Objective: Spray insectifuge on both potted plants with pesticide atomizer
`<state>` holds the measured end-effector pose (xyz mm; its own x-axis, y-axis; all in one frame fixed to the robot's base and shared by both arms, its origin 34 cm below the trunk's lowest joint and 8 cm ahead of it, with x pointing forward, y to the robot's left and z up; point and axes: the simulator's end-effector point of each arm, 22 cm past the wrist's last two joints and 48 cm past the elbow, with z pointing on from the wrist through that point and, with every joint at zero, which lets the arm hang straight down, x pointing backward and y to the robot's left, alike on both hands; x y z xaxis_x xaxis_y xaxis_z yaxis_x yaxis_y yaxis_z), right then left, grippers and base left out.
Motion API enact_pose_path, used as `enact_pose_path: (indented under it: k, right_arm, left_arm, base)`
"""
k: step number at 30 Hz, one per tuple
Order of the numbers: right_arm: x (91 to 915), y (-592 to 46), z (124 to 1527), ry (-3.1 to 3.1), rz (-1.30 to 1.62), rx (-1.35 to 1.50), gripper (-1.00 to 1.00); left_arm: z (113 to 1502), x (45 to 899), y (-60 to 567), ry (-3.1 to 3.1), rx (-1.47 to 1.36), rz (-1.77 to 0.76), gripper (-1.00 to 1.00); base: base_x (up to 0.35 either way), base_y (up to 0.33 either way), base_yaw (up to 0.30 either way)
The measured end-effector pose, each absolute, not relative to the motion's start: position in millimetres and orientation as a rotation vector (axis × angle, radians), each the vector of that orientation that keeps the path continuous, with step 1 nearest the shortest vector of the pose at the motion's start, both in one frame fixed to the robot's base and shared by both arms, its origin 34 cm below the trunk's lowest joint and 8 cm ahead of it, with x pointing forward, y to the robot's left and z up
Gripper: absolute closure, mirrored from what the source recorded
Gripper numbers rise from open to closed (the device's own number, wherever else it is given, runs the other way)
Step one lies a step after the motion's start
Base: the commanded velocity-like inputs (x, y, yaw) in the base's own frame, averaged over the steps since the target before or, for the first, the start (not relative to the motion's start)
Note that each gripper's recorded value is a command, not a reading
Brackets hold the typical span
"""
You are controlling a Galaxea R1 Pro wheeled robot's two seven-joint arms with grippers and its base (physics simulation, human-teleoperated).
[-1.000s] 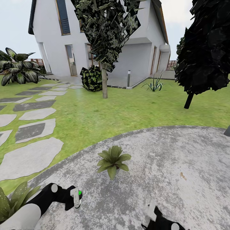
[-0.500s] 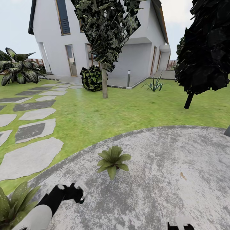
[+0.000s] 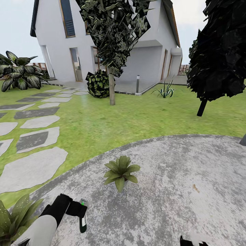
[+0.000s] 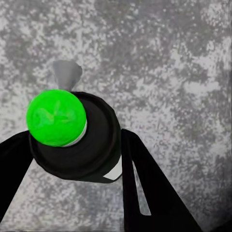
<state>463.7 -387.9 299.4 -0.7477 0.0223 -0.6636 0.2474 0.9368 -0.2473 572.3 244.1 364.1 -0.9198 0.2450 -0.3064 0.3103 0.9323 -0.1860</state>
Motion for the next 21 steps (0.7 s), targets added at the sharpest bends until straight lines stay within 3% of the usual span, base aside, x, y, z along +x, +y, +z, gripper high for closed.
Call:
enact_pose_path:
  k: [9, 21]
  right_arm:
    - [489.3, -387.9, 314.2, 2.323, -0.403, 0.207, -1.0]
    - [467.5, -390.1, 302.2, 2.375, -0.42, 0.203, -1.0]
  left_arm:
    - [404.7, 604.8, 231.4, 2.892, 0.297, -0.408, 1.0]
    - [430.2, 589.2, 204.5, 2.996, 0.552, -0.505, 1.0]
  base:
    - [0.0, 0.0, 0.0]
    - [0.041, 0.0, 0.0]
